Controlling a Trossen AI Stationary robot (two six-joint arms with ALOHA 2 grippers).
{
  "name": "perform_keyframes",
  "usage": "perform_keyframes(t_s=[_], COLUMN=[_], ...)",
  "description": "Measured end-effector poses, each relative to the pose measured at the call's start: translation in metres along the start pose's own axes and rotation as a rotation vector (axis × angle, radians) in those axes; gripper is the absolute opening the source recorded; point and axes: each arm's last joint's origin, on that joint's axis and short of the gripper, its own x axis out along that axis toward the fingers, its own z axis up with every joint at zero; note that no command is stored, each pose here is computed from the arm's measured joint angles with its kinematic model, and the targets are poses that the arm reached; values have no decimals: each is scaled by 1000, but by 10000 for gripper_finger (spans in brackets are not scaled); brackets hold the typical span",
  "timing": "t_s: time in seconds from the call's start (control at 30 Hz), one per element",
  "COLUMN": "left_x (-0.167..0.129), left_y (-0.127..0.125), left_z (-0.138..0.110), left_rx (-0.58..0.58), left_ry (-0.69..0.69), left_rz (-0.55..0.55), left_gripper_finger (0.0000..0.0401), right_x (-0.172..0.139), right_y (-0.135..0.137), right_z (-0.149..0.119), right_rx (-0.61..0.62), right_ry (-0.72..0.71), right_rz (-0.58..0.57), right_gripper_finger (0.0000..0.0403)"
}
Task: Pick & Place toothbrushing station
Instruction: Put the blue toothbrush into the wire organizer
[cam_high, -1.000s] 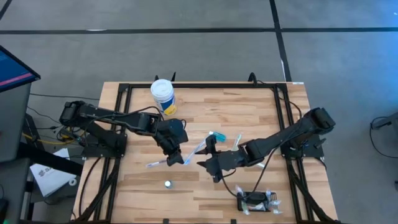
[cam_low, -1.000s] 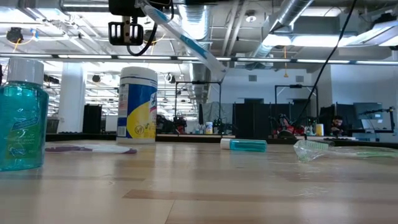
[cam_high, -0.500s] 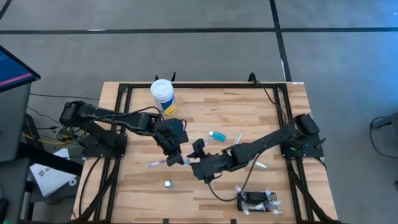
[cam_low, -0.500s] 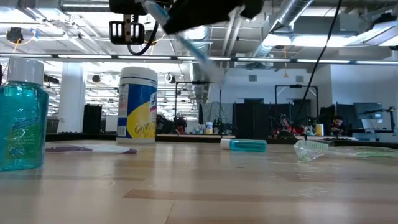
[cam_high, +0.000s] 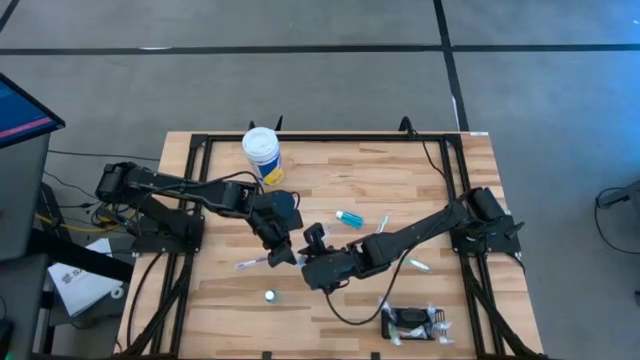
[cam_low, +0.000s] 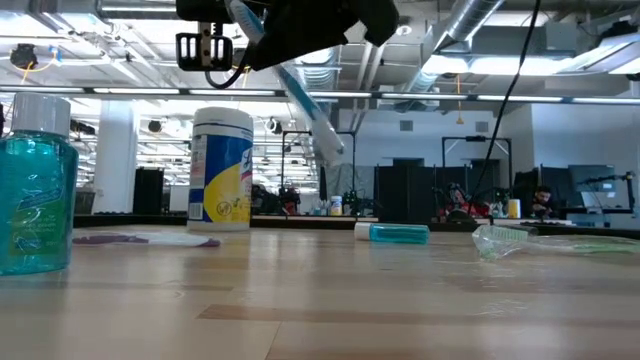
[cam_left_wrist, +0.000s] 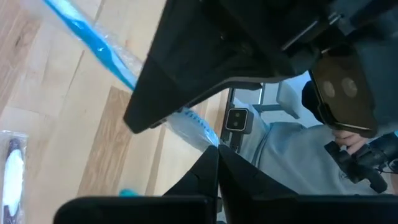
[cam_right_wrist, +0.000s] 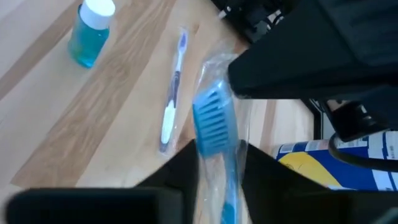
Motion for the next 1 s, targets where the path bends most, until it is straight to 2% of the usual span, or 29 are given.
perform_keyframes(t_s=[0.13,0.37,0.57,0.73,1.0], left_x=[0,0,0,-1,-19], left_y=[0,0,0,-1,-9], left_z=[0,0,0,0,-1], left_rx=[0,19,33,91,178], left_ry=[0,2,1,-5,-114], left_rz=[1,-1,-3,-5,28], left_gripper_finger=[0,0,8,15,13], right_x=[0,2,3,-1,-20], right_y=[1,1,-1,-3,2], right_z=[-2,-4,-5,-4,-1], right_rx=[-9,47,61,111,158], right_ry=[14,9,12,7,12], right_rz=[8,81,78,72,99], right_gripper_finger=[16,8,5,5,5])
